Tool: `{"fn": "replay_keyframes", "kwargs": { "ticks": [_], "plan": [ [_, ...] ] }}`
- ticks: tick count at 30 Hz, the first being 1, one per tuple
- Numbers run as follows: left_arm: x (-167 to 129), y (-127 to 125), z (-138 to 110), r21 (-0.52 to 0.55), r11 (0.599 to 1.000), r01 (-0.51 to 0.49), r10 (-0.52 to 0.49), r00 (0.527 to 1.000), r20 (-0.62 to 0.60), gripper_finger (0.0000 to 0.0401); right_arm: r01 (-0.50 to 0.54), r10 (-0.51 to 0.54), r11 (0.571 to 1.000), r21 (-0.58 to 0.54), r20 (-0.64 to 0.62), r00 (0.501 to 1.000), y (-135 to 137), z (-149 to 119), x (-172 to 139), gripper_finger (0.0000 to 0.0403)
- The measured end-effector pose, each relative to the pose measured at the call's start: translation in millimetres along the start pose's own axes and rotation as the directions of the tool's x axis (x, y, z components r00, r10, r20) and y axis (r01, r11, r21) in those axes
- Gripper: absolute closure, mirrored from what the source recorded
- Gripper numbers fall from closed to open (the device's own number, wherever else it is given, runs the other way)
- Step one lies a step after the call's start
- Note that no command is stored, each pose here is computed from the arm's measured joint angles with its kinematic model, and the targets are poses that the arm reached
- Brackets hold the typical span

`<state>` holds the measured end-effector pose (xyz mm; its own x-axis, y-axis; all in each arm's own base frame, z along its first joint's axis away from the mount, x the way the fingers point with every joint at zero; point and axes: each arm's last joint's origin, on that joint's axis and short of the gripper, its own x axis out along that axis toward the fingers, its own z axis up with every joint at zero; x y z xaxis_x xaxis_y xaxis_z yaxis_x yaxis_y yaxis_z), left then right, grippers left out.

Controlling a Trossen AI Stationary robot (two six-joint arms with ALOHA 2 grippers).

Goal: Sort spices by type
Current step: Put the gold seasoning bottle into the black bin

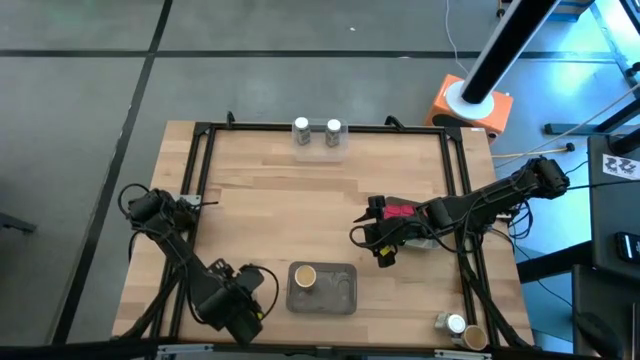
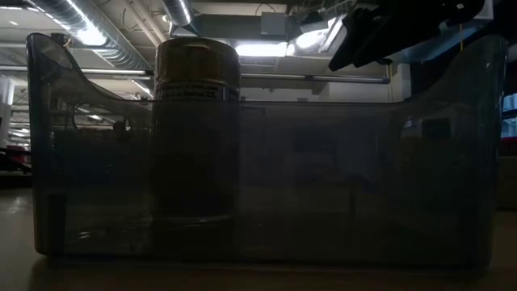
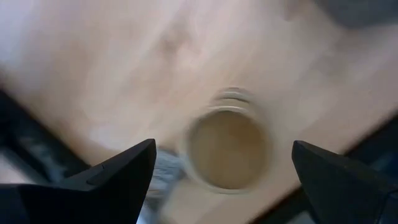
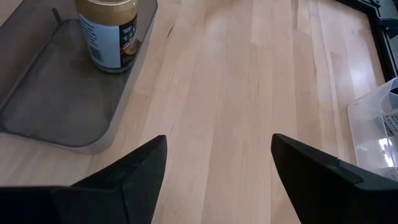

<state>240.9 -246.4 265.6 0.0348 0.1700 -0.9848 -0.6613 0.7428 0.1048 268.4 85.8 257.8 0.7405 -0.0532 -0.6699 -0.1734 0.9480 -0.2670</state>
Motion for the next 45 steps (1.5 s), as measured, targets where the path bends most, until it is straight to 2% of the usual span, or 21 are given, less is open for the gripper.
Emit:
{"fn": "replay_keyframes", "kwargs": {
  "ticks": [7, 14, 18, 26, 40, 43, 45],
  "plan": [
    [0, -1, -1, -0.001, 1.000, 0.009, -0.009, 1.000, -0.001, 0.0042, 0.000, 0.000, 1.000, 0.001, 0.000, 1.000, 0, 0, 0, 0.0114],
    [13, 2, -3, 0.008, 1.000, -0.028, 0.028, 0.999, -0.015, 0.0042, 0.000, 0.000, 1.000, 0.000, -0.001, 1.000, 0, 0, 0, 0.0114],
    [16, -2, -3, 0.013, 1.000, 0.007, -0.007, 1.000, -0.015, 0.0042, 0.000, 0.000, 1.000, 0.002, -0.001, 1.000, 0, 0, 0, 0.0114],
    [45, 1, -8, 0.031, 0.999, -0.023, 0.025, 0.999, -0.043, 0.0042, -0.001, 0.001, 1.000, 0.017, 0.000, 1.000, 0, 0, 0, 0.0114],
    [46, -4, -8, 0.023, 1.000, 0.021, -0.020, 0.999, -0.030, 0.0042, -0.001, 0.001, 1.000, 0.028, 0.000, 1.000, 0, 0, 0, 0.0114],
    [46, -6, -8, 0.021, 0.999, 0.038, -0.038, 0.999, -0.029, 0.0052, -0.001, 0.001, 1.000, 0.028, 0.000, 1.000, 0, 0, 0, 0.0114],
    [46, -6, -8, 0.020, 0.999, 0.044, -0.043, 0.999, -0.029, 0.0075, -0.001, 0.001, 1.000, 0.029, 0.000, 1.000, 0, 0, 0, 0.0114]
  ]
}}
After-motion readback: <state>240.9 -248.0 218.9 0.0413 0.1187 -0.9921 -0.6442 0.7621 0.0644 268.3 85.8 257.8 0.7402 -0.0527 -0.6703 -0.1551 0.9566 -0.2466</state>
